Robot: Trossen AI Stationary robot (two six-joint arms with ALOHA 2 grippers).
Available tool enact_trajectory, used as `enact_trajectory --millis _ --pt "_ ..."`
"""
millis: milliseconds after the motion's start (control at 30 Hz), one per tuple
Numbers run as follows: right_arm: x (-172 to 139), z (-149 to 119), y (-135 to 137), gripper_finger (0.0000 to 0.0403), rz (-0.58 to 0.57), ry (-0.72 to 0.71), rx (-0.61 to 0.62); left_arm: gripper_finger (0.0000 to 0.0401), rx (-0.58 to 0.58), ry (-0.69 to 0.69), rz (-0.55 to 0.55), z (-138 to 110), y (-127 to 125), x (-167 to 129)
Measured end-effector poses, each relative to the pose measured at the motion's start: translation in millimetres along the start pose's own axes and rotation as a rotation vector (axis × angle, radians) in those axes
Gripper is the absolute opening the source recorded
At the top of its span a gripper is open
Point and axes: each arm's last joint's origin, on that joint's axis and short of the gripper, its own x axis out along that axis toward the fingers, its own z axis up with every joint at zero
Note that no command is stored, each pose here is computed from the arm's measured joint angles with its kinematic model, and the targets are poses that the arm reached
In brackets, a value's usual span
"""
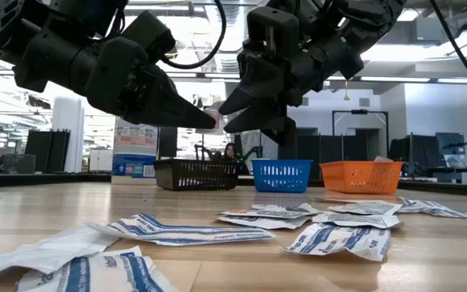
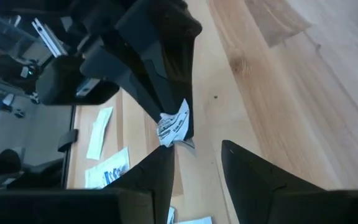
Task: Pick & Place First Aid Supplies
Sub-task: Put the orange ointment pack into the orange bin
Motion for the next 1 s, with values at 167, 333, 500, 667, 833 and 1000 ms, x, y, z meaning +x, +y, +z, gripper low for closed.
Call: enact_trajectory --millis 167,333,500,667,833,1000 --pt "-0.3 4.0 2.7 0.0127 0.057 -0.021 -0.006 0.001 0.001 0.004 0.025 -0.4 1.6 0.3" --pt "0.1 6.3 8.3 0.0127 0.097 -0.053 -0.025 0.0007 0.001 0.005 0.025 -0.5 1.4 0.3" --pt "0.1 6.2 8.3 0.0127 0.096 -0.052 -0.025 0.001 0.001 0.003 0.027 -0.3 1.7 0.4" --pt "0.1 6.1 8.2 0.0122 0.095 -0.053 -0.033 0.0007 0.0 0.003 0.027 -0.3 1.6 0.3" --pt "-0.1 6.5 7.4 0.0086 0.085 -0.058 -0.069 0.001 0.0 0.002 0.03 -0.2 1.7 0.3" --pt "-0.1 6.8 7.3 0.0023 0.078 -0.066 -0.111 0.0011 0.0 0.002 0.029 -0.2 1.6 0.3"
